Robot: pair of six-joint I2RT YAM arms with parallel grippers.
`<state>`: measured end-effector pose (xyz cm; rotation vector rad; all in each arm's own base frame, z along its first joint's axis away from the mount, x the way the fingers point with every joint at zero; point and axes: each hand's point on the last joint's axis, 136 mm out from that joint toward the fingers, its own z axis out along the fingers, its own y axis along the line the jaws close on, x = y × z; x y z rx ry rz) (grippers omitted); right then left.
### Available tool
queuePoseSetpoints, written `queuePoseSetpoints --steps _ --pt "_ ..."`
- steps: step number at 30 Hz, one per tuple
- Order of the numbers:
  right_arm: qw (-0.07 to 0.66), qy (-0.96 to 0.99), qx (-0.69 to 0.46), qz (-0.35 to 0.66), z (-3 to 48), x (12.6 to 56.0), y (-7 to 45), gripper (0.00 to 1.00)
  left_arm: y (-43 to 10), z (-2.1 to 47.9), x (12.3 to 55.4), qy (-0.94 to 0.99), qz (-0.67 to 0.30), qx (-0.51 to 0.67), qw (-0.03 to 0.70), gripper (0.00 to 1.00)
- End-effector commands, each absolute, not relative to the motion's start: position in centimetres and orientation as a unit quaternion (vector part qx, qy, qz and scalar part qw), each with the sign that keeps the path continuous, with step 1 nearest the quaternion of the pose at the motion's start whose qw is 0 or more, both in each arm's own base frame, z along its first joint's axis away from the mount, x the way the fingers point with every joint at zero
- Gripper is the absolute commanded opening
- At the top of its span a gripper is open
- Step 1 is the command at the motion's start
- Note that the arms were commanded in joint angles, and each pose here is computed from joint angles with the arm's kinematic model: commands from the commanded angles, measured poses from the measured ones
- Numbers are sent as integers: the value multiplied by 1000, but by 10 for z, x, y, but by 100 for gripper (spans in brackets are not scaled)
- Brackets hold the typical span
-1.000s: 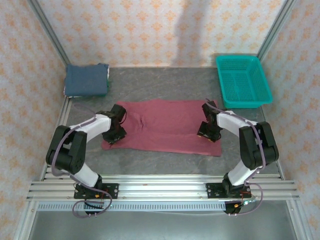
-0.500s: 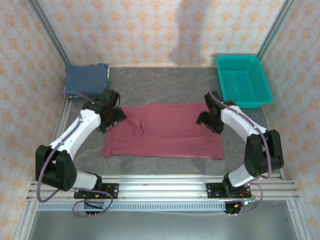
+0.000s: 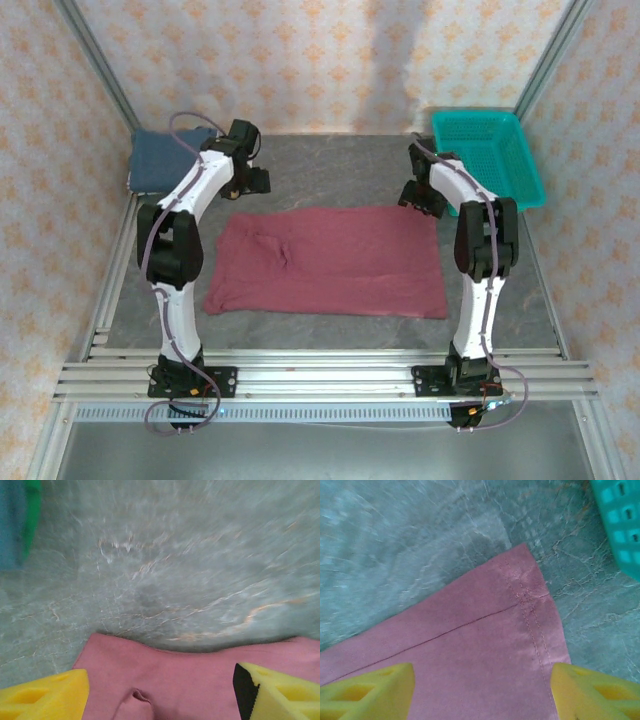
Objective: Fold and stack the t-shirts
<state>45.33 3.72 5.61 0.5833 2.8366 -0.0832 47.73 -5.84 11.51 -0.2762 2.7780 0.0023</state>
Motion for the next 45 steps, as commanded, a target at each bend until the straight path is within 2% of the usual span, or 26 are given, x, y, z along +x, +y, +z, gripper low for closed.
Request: queuePoseSetpoints --steps 1,11,16,21,25,28,36,40,45 --pt "151 966 197 -68 70 466 22 69 -48 135 477 979 -4 -77 188 76" --pt "147 960 214 -103 38 475 3 64 -43 117 458 980 -4 -92 174 74" --pt "125 962 221 -103 14 475 1 55 -35 111 444 981 16 -100 163 73" --pt "107 963 234 -86 -5 468 6 35 -24 102 432 982 47 -107 145 74" --pt "112 962 238 -73 -2 469 9 11 -21 94 432 982 58 -121 133 74" --pt "120 961 238 -68 6 469 10 0 -15 85 435 980 81 -130 126 73" --pt "124 962 239 -53 10 462 14 0 -23 56 454 980 69 -149 114 70" --pt "127 961 240 -43 13 459 16 0 -27 42 460 979 57 -162 108 59" --pt "128 962 238 -39 16 458 17 0 -26 33 462 979 61 -166 102 36"
